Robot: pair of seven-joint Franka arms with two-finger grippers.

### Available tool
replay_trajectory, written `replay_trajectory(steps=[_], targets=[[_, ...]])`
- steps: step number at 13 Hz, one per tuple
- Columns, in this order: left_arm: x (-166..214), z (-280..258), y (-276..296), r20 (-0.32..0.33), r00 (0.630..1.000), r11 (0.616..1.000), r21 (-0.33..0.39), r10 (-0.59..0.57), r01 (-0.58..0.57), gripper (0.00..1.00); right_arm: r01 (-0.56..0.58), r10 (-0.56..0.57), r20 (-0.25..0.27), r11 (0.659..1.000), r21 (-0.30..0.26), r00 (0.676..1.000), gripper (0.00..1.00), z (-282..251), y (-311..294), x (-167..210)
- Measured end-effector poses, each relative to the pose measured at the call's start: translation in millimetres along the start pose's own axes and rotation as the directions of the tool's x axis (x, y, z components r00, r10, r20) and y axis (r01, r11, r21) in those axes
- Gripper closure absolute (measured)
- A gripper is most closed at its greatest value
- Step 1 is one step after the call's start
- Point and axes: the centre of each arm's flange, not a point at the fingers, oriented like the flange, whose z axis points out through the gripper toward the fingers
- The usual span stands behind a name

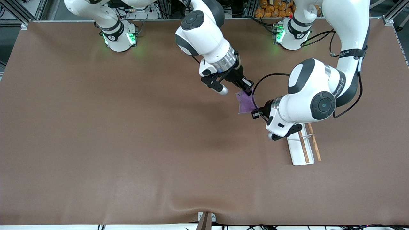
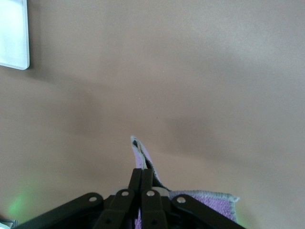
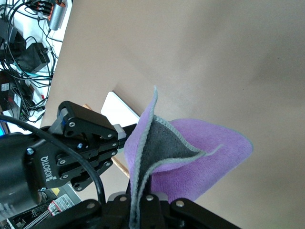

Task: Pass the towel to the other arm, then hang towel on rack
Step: 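Close the left gripper on the hanging towel beside the right gripper, then open the right gripper and withdraw it while the left gripper lowers towel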

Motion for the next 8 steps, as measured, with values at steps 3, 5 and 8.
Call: replay_trajectory(steps=[3, 5, 8], targets=[[0, -1, 0, -0.002, 1.0, 1.0, -0.002, 0.001, -0.001, 0.98, 0.0, 0.0, 0.0, 1.0, 0.0, 1.0, 0.96, 0, 0, 0], [0, -6, 1, -0.008, 1.0, 1.0, -0.008, 0.002, -0.002, 0.98, 0.0, 0.0, 0.0, 1.0, 0.0, 1.0, 0.96, 0, 0, 0], [0, -26, 0, -0.039, 0.999, 1.0, -0.031, 0.002, -0.003, 0.98, 0.0, 0.0, 0.0, 1.0, 0.0, 1.0, 0.96, 0, 0, 0]])
